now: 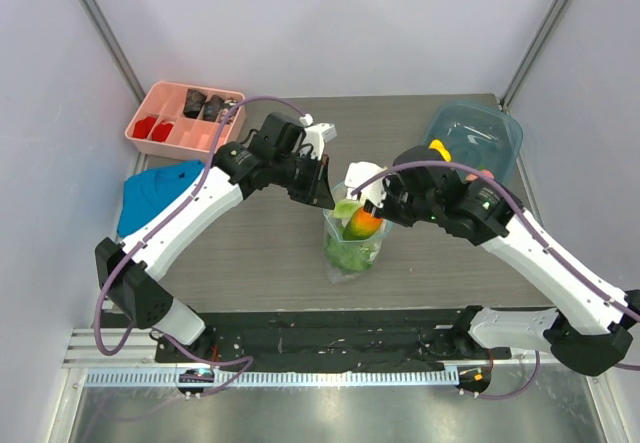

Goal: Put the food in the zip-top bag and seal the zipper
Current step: Adjust the fake fruit in the zipper food storage bag.

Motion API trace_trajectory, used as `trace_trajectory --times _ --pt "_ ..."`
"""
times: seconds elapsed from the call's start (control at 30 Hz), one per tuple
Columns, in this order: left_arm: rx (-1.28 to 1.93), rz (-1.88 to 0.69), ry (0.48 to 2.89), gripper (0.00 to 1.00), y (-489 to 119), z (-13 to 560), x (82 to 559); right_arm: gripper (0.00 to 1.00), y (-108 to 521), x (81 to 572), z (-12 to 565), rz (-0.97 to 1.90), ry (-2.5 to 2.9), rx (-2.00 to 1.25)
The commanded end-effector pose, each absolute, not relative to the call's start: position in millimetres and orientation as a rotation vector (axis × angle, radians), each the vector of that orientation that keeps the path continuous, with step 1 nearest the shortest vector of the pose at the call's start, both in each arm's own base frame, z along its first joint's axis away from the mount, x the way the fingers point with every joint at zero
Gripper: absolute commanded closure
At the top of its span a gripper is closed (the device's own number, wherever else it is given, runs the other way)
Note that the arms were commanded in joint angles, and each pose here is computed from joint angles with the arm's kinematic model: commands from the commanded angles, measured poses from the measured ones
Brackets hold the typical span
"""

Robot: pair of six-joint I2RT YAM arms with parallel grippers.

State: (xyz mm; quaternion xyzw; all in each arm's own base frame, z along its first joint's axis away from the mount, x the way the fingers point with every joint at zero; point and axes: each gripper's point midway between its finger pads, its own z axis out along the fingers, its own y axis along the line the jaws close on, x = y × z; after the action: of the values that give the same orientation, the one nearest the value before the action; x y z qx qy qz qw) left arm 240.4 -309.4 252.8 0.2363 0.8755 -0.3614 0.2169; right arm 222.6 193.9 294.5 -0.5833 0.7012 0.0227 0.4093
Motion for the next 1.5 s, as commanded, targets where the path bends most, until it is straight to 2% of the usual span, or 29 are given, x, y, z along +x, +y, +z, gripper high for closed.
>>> trace_trajectory --times 0.0,0.23,0.47,0.63,0.8,1.3,1.47 --pt "0.677 -1.046 2.337 1.00 -315 276 243 0.67 200 236 281 0.049 1.807 -1.365" --pt "0.677 -1.049 2.341 1.00 -315 275 242 0.67 206 239 280 0.062 1.786 -1.370" --pt "0.673 -1.049 2.343 1.00 -315 273 242 0.68 185 259 303 -0.137 1.719 -1.315" --pt "0.665 -1.057 2.346 1.00 -317 273 244 0.66 189 268 304 -0.172 1.679 -1.321" --pt "0.669 -1.062 2.344 1.00 -318 274 244 0.66 203 267 300 -0.101 1.685 -1.342" --pt "0.666 -1.071 2.347 1.00 -319 274 243 0.66 252 217 270 0.212 1.718 -1.455" --pt "0.670 -1.059 2.351 1.00 -318 273 244 0.61 253 223 268 0.160 1.738 -1.414"
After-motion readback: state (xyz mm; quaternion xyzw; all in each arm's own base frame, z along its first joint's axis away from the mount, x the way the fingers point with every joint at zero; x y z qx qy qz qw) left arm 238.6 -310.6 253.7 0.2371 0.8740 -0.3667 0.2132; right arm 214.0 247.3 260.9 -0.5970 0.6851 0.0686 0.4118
